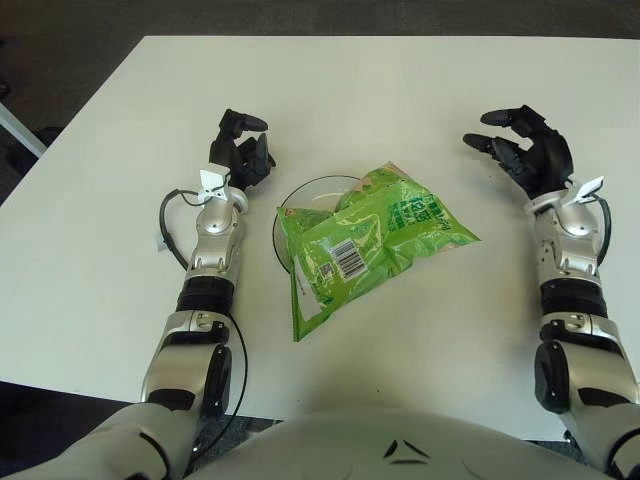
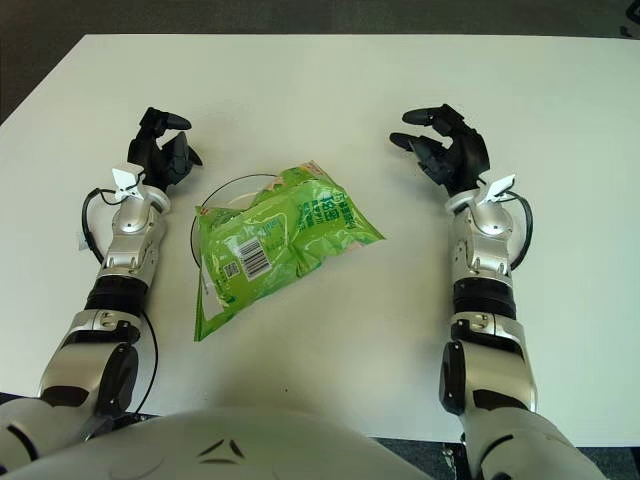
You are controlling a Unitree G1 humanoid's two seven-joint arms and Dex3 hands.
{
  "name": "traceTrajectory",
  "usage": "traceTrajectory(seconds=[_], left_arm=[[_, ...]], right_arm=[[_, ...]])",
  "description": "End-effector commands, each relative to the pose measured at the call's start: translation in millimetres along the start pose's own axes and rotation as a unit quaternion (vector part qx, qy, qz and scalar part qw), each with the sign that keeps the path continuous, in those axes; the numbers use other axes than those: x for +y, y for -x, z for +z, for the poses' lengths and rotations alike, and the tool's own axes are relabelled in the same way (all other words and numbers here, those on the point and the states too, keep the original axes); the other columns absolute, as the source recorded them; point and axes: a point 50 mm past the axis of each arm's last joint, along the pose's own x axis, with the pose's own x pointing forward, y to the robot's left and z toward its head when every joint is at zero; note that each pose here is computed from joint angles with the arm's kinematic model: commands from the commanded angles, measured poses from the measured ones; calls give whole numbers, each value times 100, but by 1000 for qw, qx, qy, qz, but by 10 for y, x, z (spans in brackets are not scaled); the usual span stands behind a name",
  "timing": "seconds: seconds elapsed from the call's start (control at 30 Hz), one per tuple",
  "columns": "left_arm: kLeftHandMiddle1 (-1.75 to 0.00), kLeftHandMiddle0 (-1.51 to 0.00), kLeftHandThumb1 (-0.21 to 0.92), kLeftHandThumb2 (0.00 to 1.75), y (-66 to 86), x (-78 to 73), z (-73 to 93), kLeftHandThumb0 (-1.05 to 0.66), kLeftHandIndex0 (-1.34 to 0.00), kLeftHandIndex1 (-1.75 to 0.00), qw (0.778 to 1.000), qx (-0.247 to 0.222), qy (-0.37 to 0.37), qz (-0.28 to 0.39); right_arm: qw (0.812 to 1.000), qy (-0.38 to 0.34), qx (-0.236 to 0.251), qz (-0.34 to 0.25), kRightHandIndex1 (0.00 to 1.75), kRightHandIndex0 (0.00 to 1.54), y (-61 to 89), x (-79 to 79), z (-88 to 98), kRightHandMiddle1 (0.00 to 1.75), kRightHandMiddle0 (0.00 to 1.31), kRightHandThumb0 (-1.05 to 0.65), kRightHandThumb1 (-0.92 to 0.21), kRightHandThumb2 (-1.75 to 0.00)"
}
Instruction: Put the snack into the plate.
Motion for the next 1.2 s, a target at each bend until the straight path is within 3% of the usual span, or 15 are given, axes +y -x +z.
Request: traceTrajectory(seconds=[0.0,0.03,0.07,0.13,0.23,0.67,0.83,1.0,1.07,1.17], left_arm=[[-175,-85,74,75,293,11,-366,-37,-31,-175,997,76,9,10],[-175,-85,74,75,294,13,-367,-37,-31,-175,997,77,8,10],[-175,-85,74,75,294,15,-367,-37,-31,-175,997,77,8,10],[-175,-85,74,76,294,19,-369,-37,-31,-175,997,77,7,10],[-175,-85,74,75,296,26,-371,-37,-31,-175,997,76,6,10],[-175,-85,74,75,295,52,-367,-37,-31,-175,997,75,4,12],[-175,-85,74,75,295,58,-366,-37,-31,-175,997,74,4,13],[-175,-84,75,75,296,57,-367,-37,-31,-175,997,74,5,14],[-175,-84,75,75,298,55,-367,-37,-31,-175,997,74,5,14],[-175,-84,75,74,297,51,-364,-37,-31,-175,997,74,5,14]], right_arm=[[999,-38,21,-33,13,107,180,69,-232,151,40,-35,-92,-32],[998,-45,25,-39,31,100,208,76,-268,152,40,-35,-92,-33],[998,-49,27,-42,64,87,228,81,-292,149,37,-23,-92,-29],[997,-56,33,-47,93,76,272,95,-341,148,33,-12,-92,-27],[996,-64,49,-49,115,67,340,127,-415,148,30,-4,-92,-26],[993,-59,99,-32,128,65,390,201,-517,135,38,-1,-92,-20],[982,-147,113,-36,135,62,397,278,-582,132,39,-1,-92,-22],[978,-168,116,-35,155,52,425,314,-613,147,31,-1,-75,-61],[987,-119,100,-31,163,50,448,322,-600,156,27,-1,-67,-79],[995,-49,79,-23,167,49,463,330,-570,162,26,-1,-61,-90]])
